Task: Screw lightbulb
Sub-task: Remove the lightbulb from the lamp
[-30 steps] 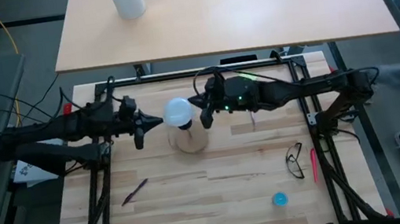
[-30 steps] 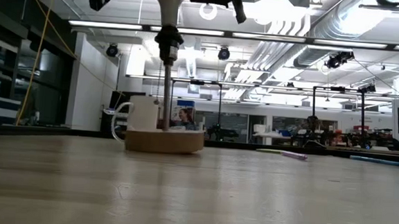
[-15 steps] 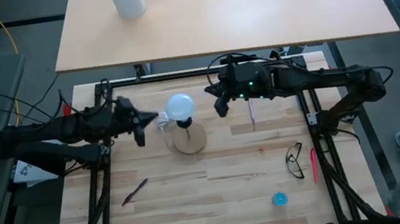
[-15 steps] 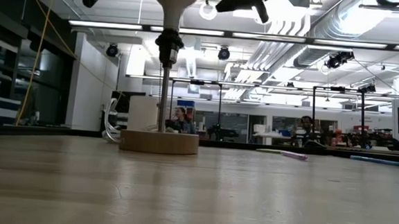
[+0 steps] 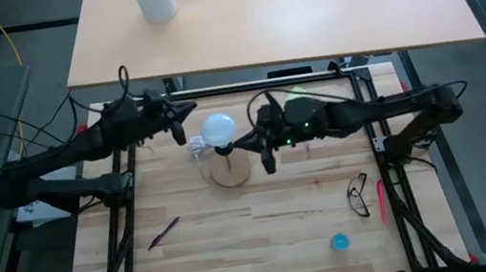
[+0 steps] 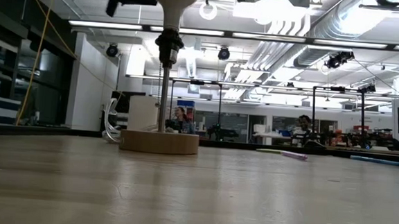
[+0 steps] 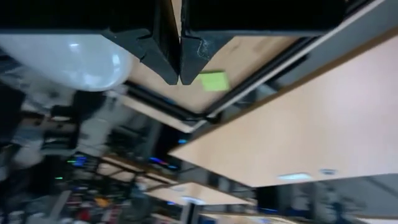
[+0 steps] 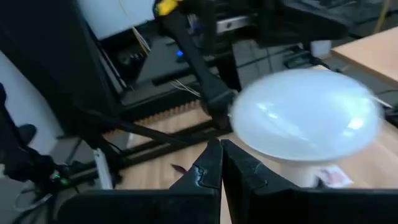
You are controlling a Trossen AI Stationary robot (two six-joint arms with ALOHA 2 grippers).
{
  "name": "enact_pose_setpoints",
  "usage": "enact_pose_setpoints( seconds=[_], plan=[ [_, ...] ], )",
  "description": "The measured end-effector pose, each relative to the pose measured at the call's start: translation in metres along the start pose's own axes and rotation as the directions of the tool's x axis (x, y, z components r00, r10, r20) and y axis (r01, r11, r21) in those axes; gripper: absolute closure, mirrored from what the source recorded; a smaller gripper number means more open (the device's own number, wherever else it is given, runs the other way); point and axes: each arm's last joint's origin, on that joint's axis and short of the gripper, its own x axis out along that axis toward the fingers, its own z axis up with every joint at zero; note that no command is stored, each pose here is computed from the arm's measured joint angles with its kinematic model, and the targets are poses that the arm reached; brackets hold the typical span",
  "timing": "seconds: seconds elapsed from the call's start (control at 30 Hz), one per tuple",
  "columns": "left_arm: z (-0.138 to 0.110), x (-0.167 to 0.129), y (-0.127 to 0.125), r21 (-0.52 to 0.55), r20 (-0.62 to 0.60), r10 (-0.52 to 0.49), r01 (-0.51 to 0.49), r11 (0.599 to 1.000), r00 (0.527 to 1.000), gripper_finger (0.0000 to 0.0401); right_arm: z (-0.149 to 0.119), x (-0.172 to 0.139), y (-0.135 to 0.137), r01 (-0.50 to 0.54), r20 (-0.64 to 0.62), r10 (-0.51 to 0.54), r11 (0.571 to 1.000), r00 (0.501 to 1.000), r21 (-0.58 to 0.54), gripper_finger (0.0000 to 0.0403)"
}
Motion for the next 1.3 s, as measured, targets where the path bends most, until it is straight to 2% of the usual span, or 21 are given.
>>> enact_pose_setpoints(
  seconds=[0.13, 0.43, 0.57, 0.83, 1.3],
  plan=[
    [-0.001, 0.013, -0.001, -0.02, -0.005, -0.091, 0.091, 0.996, 0.996, 0.0401, -0.008, 0.011, 0.004, -0.002, 0.003, 0.002, 1.0, 1.0, 0.002, 0.0403],
    [-0.008, 0.024, -0.01, -0.091, -0.048, -0.168, 0.164, 0.982, 0.985, 0.0401, -0.009, 0.016, -0.002, 0.104, 0.033, -0.105, 0.994, 0.994, 0.025, 0.0403],
    [-0.007, 0.018, -0.014, -0.123, -0.053, -0.208, 0.2, 0.972, 0.977, 0.0401, -0.01, 0.016, -0.004, 0.111, 0.019, -0.112, 0.994, 0.994, 0.022, 0.0403],
    [-0.01, -0.005, -0.017, -0.167, -0.125, -0.216, 0.194, 0.967, 0.968, 0.0401, -0.007, 0.014, -0.011, 0.148, 0.019, -0.148, 0.989, 0.989, 0.001, 0.0403],
    [-0.01, -0.034, -0.017, -0.243, -0.151, -0.276, 0.235, 0.941, 0.949, 0.0401, 0.001, 0.01, -0.043, 0.255, 0.006, -0.255, 0.966, 0.967, -0.047, 0.0403]
  ],
)
